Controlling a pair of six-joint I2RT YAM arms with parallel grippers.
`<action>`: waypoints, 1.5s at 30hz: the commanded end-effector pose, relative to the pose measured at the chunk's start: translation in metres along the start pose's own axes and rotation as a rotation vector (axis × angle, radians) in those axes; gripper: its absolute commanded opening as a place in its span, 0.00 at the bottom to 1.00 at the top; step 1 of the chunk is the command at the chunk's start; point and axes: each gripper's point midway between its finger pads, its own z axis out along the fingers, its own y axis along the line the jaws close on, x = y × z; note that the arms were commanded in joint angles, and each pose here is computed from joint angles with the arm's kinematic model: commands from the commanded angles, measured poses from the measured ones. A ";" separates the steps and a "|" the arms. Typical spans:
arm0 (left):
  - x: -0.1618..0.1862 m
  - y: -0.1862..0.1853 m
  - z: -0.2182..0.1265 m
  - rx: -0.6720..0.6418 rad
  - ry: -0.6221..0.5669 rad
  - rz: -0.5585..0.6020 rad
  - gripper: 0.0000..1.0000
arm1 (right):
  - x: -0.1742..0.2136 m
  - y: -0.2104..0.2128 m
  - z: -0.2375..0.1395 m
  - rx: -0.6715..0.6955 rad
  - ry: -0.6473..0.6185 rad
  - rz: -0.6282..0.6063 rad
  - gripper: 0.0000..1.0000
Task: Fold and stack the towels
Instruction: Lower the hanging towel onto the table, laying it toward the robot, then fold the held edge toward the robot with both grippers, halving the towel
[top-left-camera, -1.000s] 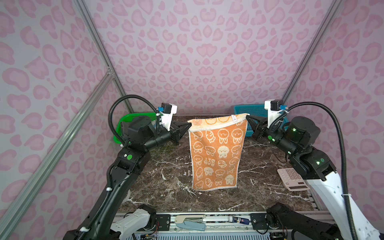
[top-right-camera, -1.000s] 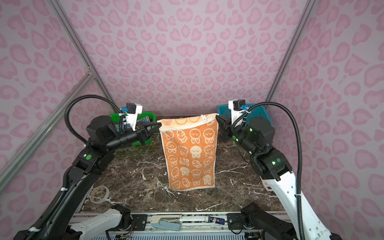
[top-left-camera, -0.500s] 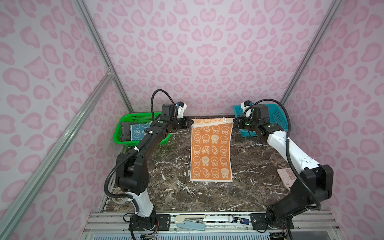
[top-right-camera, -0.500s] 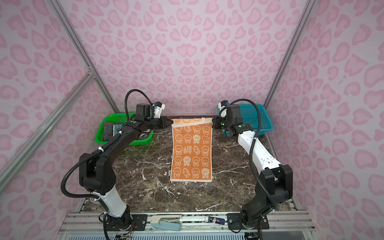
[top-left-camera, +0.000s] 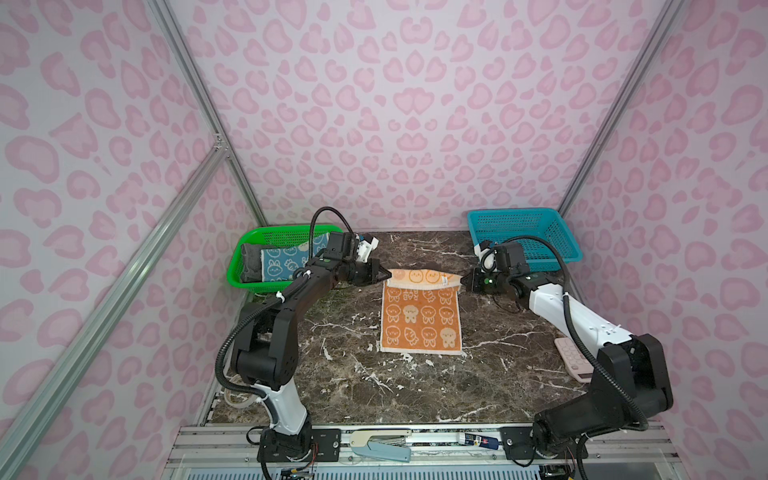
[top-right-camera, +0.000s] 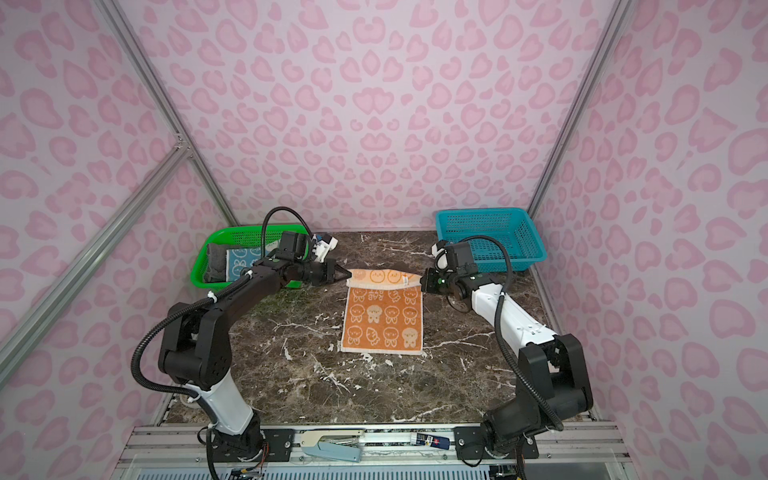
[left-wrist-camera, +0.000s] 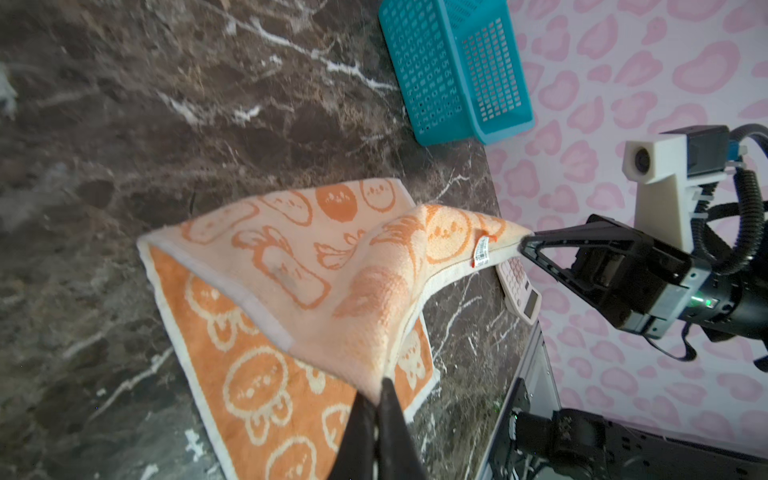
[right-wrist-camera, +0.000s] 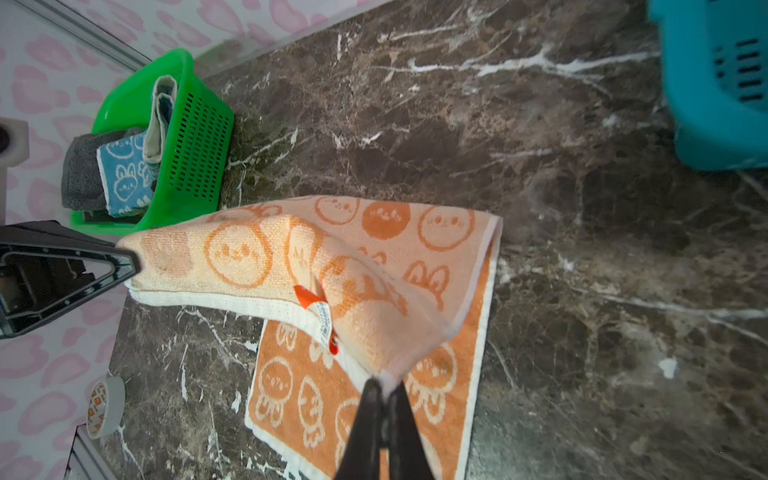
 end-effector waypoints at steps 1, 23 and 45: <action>0.019 -0.006 -0.007 0.027 0.024 -0.024 0.03 | 0.020 0.000 -0.003 -0.001 0.033 0.055 0.00; 0.124 0.031 0.001 -0.083 0.194 -0.160 0.03 | 0.118 -0.022 -0.004 0.055 0.176 0.156 0.00; 0.163 0.061 0.012 -0.218 0.322 -0.194 0.05 | 0.174 -0.039 0.016 0.156 0.287 0.207 0.00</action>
